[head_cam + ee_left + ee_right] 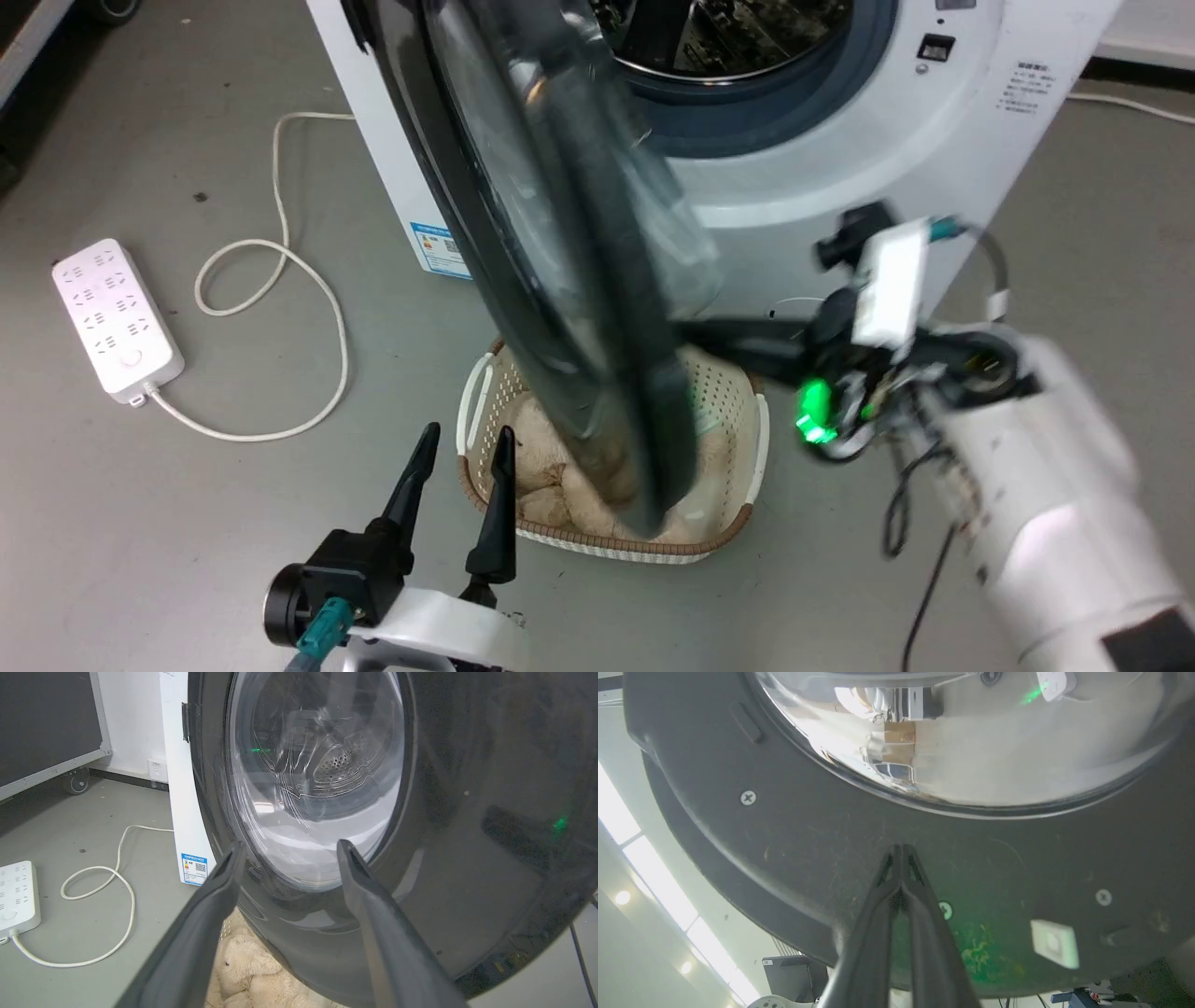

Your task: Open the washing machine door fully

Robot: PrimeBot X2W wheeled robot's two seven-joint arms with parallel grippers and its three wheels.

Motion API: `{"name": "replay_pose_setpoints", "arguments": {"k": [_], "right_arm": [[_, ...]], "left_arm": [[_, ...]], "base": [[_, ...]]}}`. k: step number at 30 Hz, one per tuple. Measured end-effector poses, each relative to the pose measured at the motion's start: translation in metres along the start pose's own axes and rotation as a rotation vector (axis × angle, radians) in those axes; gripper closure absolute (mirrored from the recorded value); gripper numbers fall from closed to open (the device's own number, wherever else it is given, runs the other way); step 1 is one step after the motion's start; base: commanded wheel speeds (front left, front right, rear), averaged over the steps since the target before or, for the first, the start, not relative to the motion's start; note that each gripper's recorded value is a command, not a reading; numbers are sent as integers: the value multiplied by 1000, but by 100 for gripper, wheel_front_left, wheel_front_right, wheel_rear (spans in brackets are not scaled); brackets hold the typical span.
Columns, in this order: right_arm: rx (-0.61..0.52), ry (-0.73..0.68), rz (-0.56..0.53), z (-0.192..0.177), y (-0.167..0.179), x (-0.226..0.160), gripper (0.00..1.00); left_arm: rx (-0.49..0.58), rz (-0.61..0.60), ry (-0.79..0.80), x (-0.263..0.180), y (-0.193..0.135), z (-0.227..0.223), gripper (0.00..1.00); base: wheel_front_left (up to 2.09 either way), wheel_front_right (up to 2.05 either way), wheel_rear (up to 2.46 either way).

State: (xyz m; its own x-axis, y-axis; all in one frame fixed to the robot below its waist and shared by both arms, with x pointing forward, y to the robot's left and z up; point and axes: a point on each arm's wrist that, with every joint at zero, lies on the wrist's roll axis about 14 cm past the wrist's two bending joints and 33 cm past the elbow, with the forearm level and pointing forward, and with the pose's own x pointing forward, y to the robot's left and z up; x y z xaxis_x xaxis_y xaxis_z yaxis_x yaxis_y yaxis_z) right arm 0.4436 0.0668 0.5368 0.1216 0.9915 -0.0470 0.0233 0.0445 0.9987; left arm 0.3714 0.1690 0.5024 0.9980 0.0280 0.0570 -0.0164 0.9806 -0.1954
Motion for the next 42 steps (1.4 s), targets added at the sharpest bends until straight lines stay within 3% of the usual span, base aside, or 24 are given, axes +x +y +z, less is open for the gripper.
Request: {"name": "replay_pose_setpoints", "arguments": {"k": [7, 9, 10, 18, 19, 23, 24, 25, 26, 28, 31, 32, 33, 34, 36, 41, 42], "right_arm": [[-20, 7, 34, -37, 1, 31, 100], [-21, -16, 35, -36, 2, 32, 13], [-35, -56, 31, -31, 4, 30, 0], [-148, -280, -15, 2, 12, -19, 0], [-247, -416, -54, 19, 18, -44, 0], [-593, -705, -177, 42, 39, -102, 0], [-713, -756, -228, 43, 43, -116, 0], [-713, -756, -228, 43, 43, -116, 0], [-923, -872, -299, 43, 52, -145, 0], [-1109, -960, -373, 38, 56, -171, 0], [-1294, -1081, -478, 29, 58, -212, 0], [-1294, -1081, -478, 29, 58, -212, 0], [-1377, -1140, -576, 20, 53, -237, 0], [-1377, -1140, -576, 20, 53, -237, 0], [-1431, -1226, -676, -1, 44, -257, 0], [-1439, -1263, -760, -34, 24, -249, 0], [-1487, -1208, -841, -47, 11, -243, 0]], "left_arm": [[-3, 31, -21, -3, 8, 7, 0], [-3, 34, -25, -4, 9, 9, 0], [-4, 39, -27, -6, 10, 10, 0], [-5, 58, -46, -12, 18, 16, 0], [-6, 60, -55, -14, 19, 19, 0], [-10, 43, -65, -18, 18, 22, 0], [-11, 39, -67, -19, 18, 23, 0], [-11, 39, -67, -19, 18, 23, 0], [-13, 33, -69, -21, 18, 23, 0], [-14, 27, -71, -24, 17, 24, 0], [-20, 21, -73, -28, 17, 24, 0], [-20, 21, -73, -28, 17, 24, 0], [-21, 8, -72, -30, 15, 24, 0], [-21, 8, -72, -30, 15, 24, 0], [-15, -12, -66, -31, 12, 23, 0], [-19, -30, -60, -29, 9, 21, 0], [-17, -33, -53, -29, 9, 19, 0]], "base": [[0, 0, 0], [0, 0, 0], [0, 0, 0], [0, 0, 0], [0, 0, 0], [0, 0, 0], [0, 0, 0], [0, 0, 0], [0, 0, 0], [0, 0, 0], [0, 0, 0], [0, 0, 0], [0, 0, 0], [0, 0, 0], [0, 0, 0], [0, 0, 0], [0, 0, 0]]}}
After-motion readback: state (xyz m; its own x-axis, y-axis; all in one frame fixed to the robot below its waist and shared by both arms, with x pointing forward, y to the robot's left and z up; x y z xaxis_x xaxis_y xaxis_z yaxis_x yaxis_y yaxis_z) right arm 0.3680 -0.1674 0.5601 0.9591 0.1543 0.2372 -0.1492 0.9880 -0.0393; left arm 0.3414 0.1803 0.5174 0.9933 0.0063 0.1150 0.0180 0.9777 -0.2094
